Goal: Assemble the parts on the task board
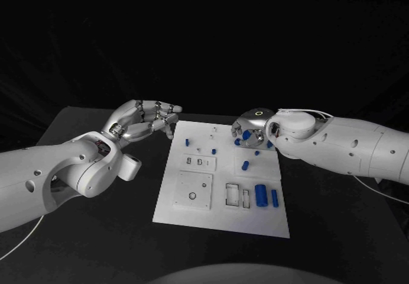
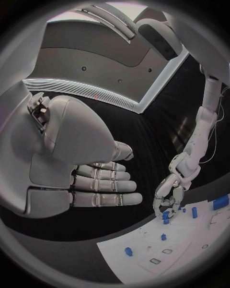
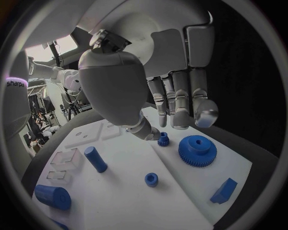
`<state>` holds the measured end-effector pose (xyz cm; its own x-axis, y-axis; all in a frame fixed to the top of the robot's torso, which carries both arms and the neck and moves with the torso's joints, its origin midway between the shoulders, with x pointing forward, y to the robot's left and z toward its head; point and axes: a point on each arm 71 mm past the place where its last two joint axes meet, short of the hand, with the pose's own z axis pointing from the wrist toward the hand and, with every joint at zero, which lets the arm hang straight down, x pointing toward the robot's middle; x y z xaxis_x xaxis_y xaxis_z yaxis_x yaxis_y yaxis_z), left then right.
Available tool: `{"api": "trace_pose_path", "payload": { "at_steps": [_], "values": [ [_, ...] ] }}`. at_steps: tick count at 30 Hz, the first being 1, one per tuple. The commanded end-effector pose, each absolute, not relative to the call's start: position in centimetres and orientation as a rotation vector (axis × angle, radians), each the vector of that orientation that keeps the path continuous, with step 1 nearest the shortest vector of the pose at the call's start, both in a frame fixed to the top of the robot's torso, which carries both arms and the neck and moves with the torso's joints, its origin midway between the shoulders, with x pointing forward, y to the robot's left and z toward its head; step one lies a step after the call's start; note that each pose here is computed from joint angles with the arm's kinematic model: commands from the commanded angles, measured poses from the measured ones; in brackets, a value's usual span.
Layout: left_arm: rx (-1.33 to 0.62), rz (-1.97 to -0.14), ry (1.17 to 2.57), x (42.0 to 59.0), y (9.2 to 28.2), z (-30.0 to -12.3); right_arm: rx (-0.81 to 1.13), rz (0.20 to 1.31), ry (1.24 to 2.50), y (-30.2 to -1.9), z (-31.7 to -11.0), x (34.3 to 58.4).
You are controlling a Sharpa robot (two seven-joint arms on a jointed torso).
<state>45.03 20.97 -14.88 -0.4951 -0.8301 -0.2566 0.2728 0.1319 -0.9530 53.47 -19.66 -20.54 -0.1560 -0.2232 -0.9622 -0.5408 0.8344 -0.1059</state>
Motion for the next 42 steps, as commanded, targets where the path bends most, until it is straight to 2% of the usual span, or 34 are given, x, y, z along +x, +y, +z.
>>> {"api": "trace_pose_path", "payload": {
  "at_steps": [1,24,42],
  "values": [
    [-0.555,-1.554,1.506,44.9,20.7,-14.8,-0.606,0.329,1.731,-19.6,-20.7,53.5],
    [-0.555,-1.561,1.518,44.9,20.6,-14.9,-0.605,0.312,1.778,-20.0,-22.2,53.9],
    [-0.557,-1.558,1.52,44.9,20.6,-14.9,-0.59,0.346,1.753,-20.0,-22.5,54.0]
  ]
}}
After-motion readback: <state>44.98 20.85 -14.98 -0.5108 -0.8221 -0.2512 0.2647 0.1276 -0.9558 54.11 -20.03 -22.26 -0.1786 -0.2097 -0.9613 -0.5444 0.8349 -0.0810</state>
